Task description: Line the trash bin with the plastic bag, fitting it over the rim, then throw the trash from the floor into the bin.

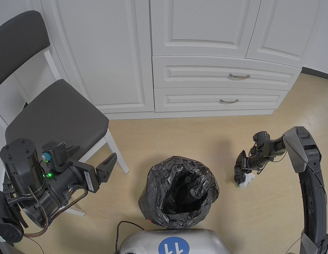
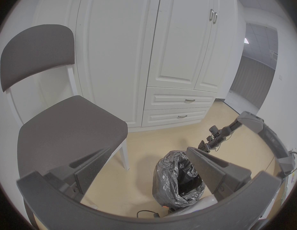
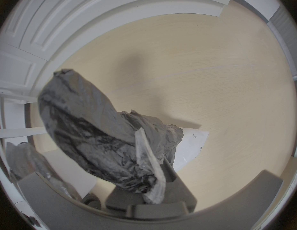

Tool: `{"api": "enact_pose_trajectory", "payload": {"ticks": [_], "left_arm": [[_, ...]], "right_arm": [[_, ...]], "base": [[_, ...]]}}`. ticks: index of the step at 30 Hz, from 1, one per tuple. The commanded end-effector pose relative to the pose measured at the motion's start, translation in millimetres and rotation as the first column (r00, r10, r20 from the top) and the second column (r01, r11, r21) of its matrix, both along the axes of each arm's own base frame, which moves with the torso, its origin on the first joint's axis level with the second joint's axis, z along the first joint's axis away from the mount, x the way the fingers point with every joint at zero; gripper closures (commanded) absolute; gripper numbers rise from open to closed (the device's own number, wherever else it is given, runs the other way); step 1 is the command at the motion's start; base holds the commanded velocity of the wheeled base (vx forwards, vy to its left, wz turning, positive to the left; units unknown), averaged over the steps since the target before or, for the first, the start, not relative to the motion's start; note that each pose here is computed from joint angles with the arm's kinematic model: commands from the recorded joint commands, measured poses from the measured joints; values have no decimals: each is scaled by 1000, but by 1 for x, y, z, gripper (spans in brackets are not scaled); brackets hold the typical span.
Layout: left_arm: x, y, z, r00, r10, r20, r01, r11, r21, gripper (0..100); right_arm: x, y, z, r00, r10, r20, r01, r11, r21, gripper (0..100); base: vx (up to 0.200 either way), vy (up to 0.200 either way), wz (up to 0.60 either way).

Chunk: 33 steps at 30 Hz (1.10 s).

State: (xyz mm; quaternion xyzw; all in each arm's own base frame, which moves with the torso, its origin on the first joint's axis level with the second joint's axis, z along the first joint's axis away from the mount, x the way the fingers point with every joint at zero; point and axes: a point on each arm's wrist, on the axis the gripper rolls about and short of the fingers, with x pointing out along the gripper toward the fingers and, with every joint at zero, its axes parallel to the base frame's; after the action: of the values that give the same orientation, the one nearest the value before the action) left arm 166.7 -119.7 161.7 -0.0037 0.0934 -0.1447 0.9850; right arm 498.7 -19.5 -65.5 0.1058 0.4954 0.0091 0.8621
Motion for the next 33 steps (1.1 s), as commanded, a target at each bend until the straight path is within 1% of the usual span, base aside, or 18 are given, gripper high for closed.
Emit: {"api": "enact_pose_trajectory", "payload": {"ticks": [1, 4, 8, 9, 11, 12, 13, 15, 16, 17, 18, 21, 24, 25, 28, 30, 31, 33], "left_arm": [[-1, 1, -9, 1000, -2, -1, 2, 1000, 30, 0], [-2, 1, -9, 1000, -3, -2, 3, 999, 35, 0], [0, 0, -12, 1000, -3, -14, 3, 999, 42, 0], [0, 0, -12, 1000, -3, -14, 3, 999, 42, 0], [0, 0, -14, 1000, -3, -18, 3, 999, 46, 0], [0, 0, -14, 1000, -3, -18, 3, 999, 46, 0], [0, 0, -14, 1000, -4, -20, 5, 999, 47, 0], [0, 0, -14, 1000, -4, -18, 5, 999, 46, 0], [0, 0, -13, 1000, -3, -17, 3, 999, 45, 0], [0, 0, -13, 1000, -3, -17, 3, 999, 45, 0], [0, 0, -13, 1000, -1, -17, 2, 999, 47, 0], [0, 0, -13, 1000, -2, -15, 3, 999, 49, 0], [0, 0, -14, 1000, -3, -19, 5, 999, 52, 0], [0, 0, -14, 1000, -3, -20, 4, 999, 51, 0], [1, -1, -17, 1000, -2, -29, 4, 998, 60, 0], [1, -1, -17, 1000, -3, -30, 5, 998, 61, 0], [1, -1, -18, 999, -3, -33, 5, 998, 63, 0], [2, -1, -18, 1000, -2, -29, 4, 998, 60, 0]], "right_arm": [[-29, -2, 89, 990, 99, 103, -115, 981, 156, 100], [-65, 4, 157, 950, 206, 234, -258, 941, 219, 100], [-128, -8, 240, 853, 265, 450, -377, 908, 181, 100], [-128, -8, 240, 853, 265, 450, -377, 908, 181, 100], [-167, -6, 271, 780, 299, 550, -458, 872, 176, 100], [-167, -6, 271, 780, 299, 550, -458, 872, 176, 100], [-186, 1, 281, 746, 324, 582, -497, 852, 163, 100], [-202, 12, 286, 719, 354, 598, -534, 833, 149, 100], [-211, 24, 286, 704, 383, 598, -564, 813, 144, 100], [-211, 24, 286, 704, 383, 598, -564, 813, 144, 100], [-224, 41, 282, 687, 427, 588, -608, 780, 145, 100], [-245, 63, 271, 659, 487, 572, -671, 725, 155, 100], [-266, 81, 256, 632, 526, 569, -710, 687, 155, 100], [-272, 86, 250, 628, 535, 566, -720, 675, 160, 100], [-291, 108, 229, 625, 561, 543, -753, 618, 227, 100], [-295, 113, 225, 624, 564, 540, -756, 610, 237, 100], [-300, 128, 216, 622, 554, 553, -757, 607, 244, 100], [-303, 140, 209, 634, 531, 562, -745, 615, 260, 100]], "base": [[0, 0, 0], [0, 0, 0], [0, 0, 0], [0, 0, 0], [0, 0, 0], [0, 0, 0], [0, 0, 0], [0, 0, 0], [0, 0, 0], [0, 0, 0], [0, 0, 0], [0, 0, 0], [0, 0, 0], [0, 0, 0], [0, 0, 0], [0, 0, 0], [0, 0, 0], [0, 0, 0]]}}
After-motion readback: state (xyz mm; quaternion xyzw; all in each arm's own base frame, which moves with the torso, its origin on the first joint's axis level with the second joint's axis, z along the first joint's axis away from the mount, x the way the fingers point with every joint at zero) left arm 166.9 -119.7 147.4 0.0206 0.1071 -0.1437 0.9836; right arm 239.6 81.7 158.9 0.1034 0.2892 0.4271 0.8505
